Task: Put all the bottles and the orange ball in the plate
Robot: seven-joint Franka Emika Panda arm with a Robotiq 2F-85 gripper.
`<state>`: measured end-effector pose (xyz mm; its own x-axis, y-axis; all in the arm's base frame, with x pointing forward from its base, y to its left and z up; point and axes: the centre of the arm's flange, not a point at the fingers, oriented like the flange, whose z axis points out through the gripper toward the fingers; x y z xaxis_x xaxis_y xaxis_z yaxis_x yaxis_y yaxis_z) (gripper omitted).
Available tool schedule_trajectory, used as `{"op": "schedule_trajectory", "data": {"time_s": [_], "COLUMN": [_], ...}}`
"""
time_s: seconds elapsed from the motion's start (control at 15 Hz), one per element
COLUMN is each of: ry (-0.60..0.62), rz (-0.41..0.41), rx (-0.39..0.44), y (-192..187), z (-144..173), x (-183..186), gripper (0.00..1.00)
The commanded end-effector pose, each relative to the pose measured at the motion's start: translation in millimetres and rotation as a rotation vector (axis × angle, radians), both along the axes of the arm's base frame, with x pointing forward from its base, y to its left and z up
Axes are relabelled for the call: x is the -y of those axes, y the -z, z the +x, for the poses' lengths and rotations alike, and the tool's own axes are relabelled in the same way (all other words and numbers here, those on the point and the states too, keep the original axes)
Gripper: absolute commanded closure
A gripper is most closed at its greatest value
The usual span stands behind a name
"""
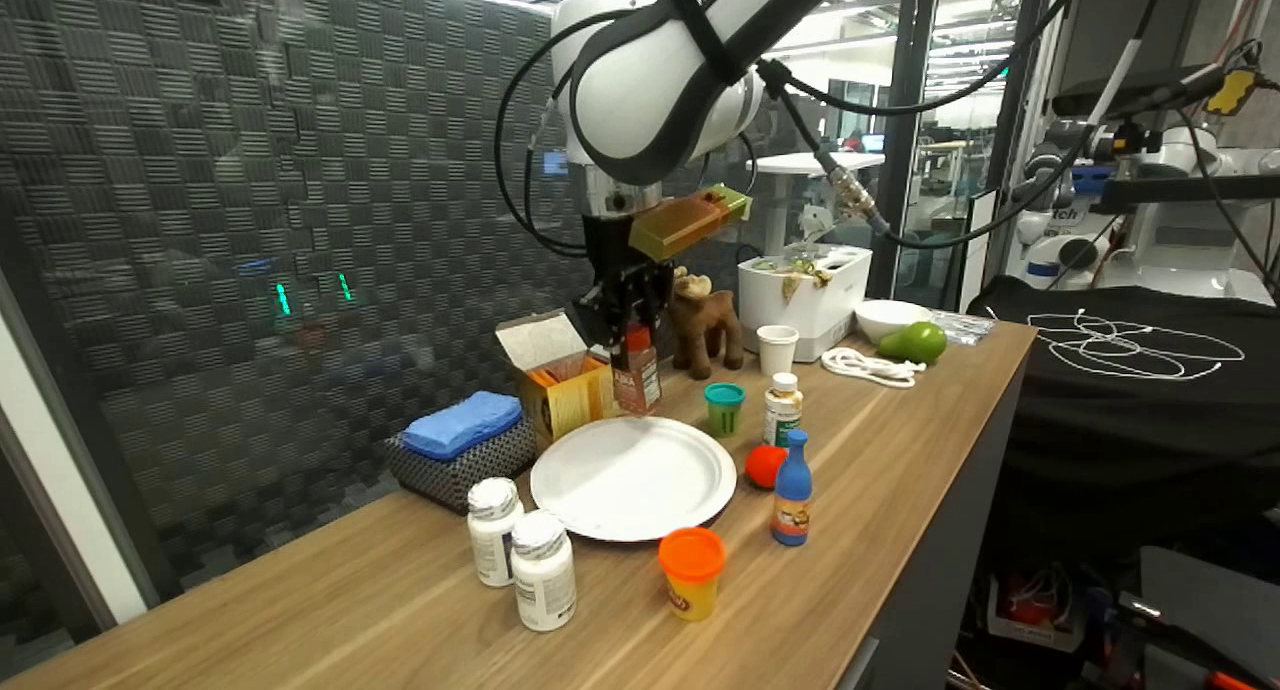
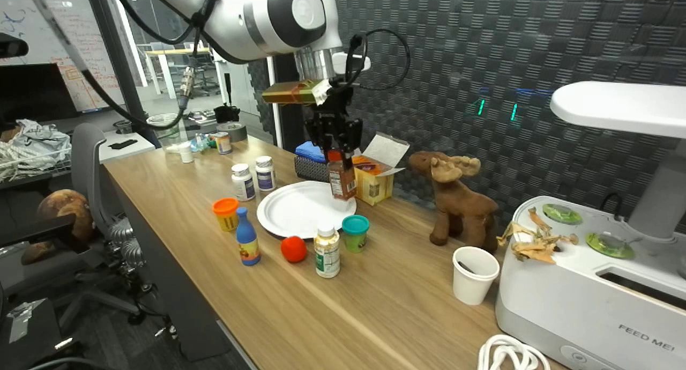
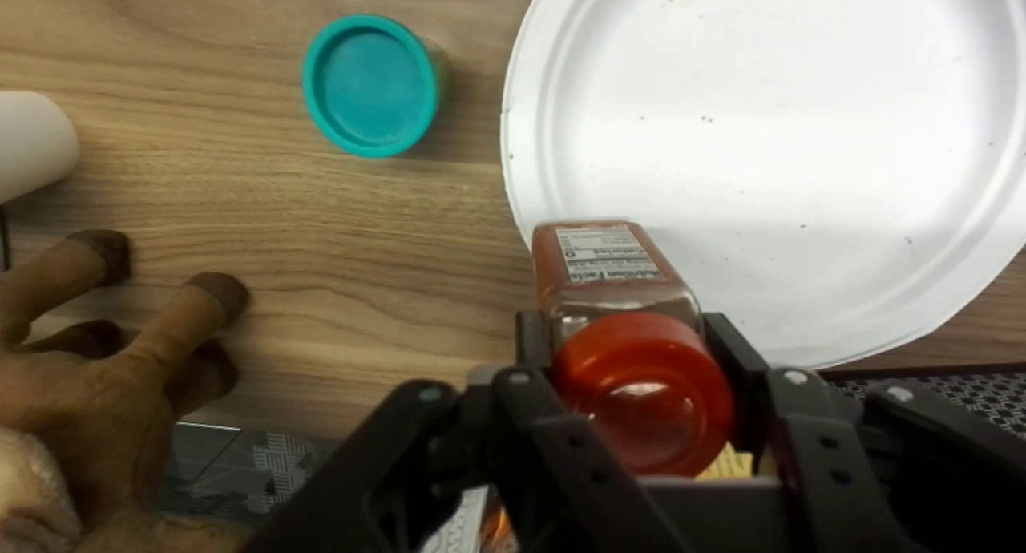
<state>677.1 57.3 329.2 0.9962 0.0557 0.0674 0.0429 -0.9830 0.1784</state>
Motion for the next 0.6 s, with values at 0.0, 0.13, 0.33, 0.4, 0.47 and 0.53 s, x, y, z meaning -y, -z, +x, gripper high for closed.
{"op": "schedule_trajectory", "data": {"time_s": [0.0,0.13,0.33,0.4,0.47,0.53], "ry": [-0.031,-0.029,-0.059,-0.074,-0.09,-0.101], "rz": [0.014,0.028,0.079,0.106,0.125,0.143], "rx": [-0.014,-0.032,-0.056,-0.063,-0.061,-0.053], "y": [4,17,33,35,32,27], "z": [2,12,21,23,24,25], "x": [-2,6,14,15,14,13], "gripper": [0.76,0.76,0.76,0.76,0.76,0.76]}}
